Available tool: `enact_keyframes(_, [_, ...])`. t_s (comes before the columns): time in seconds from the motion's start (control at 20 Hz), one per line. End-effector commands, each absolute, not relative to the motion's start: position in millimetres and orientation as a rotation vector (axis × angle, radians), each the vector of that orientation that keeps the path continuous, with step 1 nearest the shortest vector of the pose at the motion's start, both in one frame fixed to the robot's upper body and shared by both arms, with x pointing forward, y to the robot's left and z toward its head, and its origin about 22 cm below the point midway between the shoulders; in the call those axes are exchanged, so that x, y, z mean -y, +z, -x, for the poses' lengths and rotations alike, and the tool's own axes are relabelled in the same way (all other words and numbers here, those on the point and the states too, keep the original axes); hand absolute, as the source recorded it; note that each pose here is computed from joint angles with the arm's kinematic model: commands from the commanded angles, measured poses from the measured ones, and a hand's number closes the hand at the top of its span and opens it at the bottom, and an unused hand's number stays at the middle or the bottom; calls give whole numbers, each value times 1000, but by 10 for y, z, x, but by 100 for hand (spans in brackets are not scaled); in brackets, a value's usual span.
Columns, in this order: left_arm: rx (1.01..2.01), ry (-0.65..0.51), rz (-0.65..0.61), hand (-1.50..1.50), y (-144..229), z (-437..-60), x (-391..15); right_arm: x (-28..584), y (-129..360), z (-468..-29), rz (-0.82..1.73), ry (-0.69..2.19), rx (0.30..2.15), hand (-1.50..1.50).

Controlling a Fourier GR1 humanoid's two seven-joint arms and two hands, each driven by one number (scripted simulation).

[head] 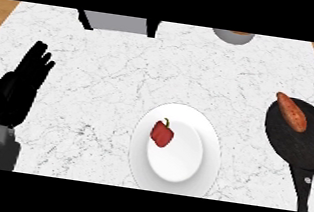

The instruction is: Pick the sweet potato from the plate and place it in the pan

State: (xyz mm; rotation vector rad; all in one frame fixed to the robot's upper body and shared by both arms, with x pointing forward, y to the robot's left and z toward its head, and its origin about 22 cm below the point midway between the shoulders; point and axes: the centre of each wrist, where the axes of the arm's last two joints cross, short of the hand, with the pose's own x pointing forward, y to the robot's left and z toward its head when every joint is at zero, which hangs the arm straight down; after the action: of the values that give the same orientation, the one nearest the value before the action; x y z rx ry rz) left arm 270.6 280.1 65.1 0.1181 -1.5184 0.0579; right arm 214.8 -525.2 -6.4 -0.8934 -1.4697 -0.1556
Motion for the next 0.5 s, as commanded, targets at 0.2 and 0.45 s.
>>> enact_keyframes(0.2, [1512, 56, -126, 0, 648, -2631, -2719, 5684, 29, -1210, 685, -193, 1593, -150])
enact_keyframes(0.45, [1523, 60, -115, 0, 672, -2700, -2731, 5757, -6, -660, 716, -208, 1596, -150])
